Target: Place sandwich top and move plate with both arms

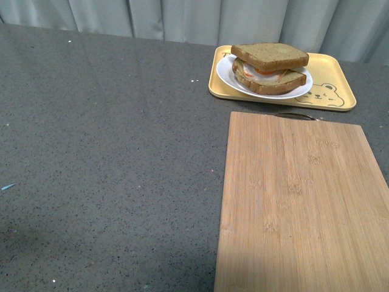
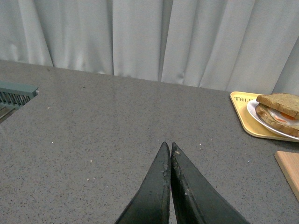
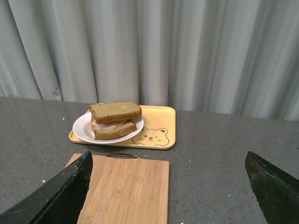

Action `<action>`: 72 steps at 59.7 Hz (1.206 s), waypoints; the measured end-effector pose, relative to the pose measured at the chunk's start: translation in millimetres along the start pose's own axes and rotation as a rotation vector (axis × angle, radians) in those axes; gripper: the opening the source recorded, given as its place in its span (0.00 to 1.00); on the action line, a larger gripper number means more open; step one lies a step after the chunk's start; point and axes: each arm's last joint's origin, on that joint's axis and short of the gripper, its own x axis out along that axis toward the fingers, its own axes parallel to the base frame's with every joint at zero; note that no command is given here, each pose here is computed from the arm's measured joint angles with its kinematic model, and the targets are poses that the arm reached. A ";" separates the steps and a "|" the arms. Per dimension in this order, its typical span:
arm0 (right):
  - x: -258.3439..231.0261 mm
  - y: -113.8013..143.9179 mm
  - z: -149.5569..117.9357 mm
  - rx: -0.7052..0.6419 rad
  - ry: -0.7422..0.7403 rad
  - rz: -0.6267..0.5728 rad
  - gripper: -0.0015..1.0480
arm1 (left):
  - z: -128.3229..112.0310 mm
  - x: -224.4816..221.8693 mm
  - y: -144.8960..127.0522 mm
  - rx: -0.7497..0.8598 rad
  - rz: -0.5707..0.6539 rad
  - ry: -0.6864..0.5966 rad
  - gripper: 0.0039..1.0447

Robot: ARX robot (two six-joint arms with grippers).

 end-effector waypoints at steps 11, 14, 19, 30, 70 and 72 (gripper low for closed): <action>0.0 0.0 0.0 0.000 0.000 0.000 0.91 | 3.5 -10.2 0.0 0.000 0.000 -0.012 0.03; 0.0 0.0 0.0 0.000 0.000 0.000 0.91 | 5.3 -13.5 0.0 0.000 0.000 -0.018 0.03; 0.0 0.0 0.2 0.000 -0.001 0.000 0.91 | 6.8 -16.9 -0.1 0.000 0.000 -0.024 0.03; 0.0 0.0 0.0 0.000 0.000 0.000 0.91 | 8.7 -23.7 -0.1 0.000 0.000 -0.029 0.03; 0.0 0.0 0.0 0.000 0.000 0.000 0.91 | 10.0 -42.1 -0.1 0.000 0.000 -0.036 0.03; 0.0 0.0 0.0 0.000 0.000 0.000 0.91 | 9.9 -42.7 -0.1 0.000 0.000 -0.036 0.03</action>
